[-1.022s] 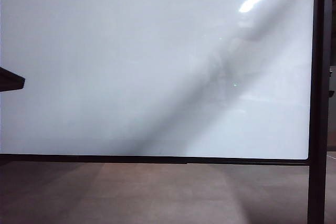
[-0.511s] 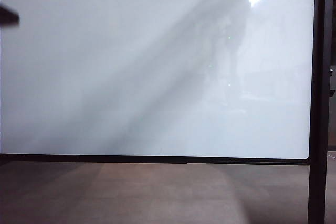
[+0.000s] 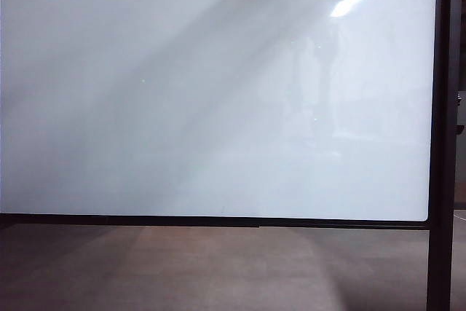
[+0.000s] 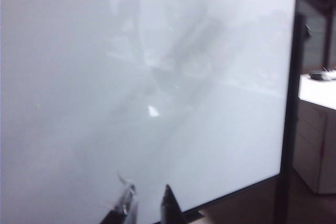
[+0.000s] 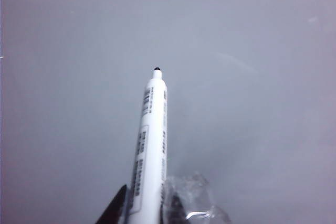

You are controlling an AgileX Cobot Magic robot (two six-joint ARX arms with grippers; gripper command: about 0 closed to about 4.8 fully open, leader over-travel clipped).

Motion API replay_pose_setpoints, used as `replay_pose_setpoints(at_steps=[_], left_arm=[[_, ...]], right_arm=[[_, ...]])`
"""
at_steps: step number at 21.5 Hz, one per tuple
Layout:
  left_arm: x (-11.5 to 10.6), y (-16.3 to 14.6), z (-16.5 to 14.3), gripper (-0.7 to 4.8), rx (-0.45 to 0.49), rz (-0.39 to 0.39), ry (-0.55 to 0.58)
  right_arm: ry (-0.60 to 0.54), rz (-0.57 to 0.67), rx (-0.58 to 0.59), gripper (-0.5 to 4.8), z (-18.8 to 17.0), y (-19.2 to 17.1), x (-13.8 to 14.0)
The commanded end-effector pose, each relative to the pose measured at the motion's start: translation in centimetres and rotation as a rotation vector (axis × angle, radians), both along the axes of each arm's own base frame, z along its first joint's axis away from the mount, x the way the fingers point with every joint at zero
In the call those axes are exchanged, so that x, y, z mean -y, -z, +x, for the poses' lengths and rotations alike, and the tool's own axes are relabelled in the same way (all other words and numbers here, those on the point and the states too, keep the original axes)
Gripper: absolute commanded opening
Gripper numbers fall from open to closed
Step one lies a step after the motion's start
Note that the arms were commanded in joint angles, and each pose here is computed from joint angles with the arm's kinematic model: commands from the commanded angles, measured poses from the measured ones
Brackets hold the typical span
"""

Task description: Reach to the right to find the marker pen, pick it up, and write the number 8 on the whiteboard.

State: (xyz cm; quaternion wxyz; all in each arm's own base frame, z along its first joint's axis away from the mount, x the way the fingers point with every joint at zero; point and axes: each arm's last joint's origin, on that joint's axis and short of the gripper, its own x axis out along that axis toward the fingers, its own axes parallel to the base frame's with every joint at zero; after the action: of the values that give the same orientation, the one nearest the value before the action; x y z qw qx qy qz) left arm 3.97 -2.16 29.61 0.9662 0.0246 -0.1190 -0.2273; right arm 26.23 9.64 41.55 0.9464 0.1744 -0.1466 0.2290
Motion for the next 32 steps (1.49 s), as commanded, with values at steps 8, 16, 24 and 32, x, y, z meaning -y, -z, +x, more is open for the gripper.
replay_pose_setpoints(at_steps=[8, 16, 24, 32], left_arm=[[-0.7, -5.5, -1.0, 0.66, 0.036, -0.017, -0.03], [-0.4, -7.6, -0.5, 0.66, 0.036, -0.017, -0.03], [-0.2, -7.6, -0.1, 0.66, 0.019, -0.007, -0.03], [-0.2, -7.6, -0.1, 0.66, 0.017, -0.006, -0.03]], right_arm=[[0.032, -0.032, -0.008, -0.07, 1.2, -0.1, -3.5], [0.078, -0.019, -0.019, -0.07, 1.5, -0.1, -3.6], [0.116, -0.005, -0.006, -0.07, 1.5, -0.7, -3.4], [0.15, -0.032, -0.023, -0.07, 3.2, -0.3, -4.1]])
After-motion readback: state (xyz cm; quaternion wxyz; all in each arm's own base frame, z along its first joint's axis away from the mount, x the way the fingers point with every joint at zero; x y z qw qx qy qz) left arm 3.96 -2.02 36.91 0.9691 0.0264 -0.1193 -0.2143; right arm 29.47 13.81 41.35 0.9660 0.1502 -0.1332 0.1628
